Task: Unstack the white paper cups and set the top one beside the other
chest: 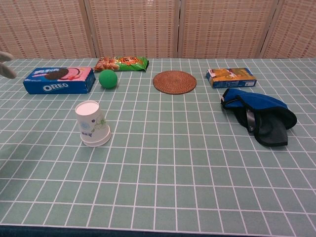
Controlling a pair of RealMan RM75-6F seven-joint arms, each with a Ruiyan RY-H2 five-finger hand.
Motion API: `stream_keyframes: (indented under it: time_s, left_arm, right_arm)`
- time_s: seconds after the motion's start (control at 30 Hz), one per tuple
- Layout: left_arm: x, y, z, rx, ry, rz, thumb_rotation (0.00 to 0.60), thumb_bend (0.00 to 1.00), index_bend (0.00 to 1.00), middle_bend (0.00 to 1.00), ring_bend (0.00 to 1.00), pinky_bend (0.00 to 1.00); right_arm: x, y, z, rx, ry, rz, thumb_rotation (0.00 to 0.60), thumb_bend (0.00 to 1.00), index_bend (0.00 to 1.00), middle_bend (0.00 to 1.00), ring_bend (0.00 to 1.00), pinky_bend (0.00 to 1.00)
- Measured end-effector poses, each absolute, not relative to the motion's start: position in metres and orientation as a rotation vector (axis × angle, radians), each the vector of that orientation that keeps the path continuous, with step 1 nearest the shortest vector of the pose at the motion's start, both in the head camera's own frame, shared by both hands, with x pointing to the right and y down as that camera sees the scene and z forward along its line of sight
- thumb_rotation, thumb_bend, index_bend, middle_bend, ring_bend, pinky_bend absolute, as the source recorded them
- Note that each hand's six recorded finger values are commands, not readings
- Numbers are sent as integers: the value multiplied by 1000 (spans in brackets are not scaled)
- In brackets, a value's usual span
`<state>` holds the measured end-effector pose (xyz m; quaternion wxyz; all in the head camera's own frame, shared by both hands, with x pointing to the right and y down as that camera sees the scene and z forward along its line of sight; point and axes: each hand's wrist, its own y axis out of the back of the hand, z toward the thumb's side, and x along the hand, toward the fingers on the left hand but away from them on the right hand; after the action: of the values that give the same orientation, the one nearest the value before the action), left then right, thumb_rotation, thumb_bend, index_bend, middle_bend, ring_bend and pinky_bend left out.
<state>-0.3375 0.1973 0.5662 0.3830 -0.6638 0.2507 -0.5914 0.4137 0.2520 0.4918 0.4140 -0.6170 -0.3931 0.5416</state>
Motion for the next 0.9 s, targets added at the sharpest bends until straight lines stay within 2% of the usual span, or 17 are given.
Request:
stream_keyframes:
  time_s: [0.5,0.9]
  left_arm:
    - [-286,139,608,-1794,512,-1568,600,295,195,0,0,0]
    - [-252,135,625,-1816,420,-1614,600,295,210,0,0,0]
  right_arm:
    - [424,242,498,-1542,-1015,1412,600,339,7,0,0,0]
    - [428,240,491,-1537,-1046,1396,600,339,7,0,0,0]
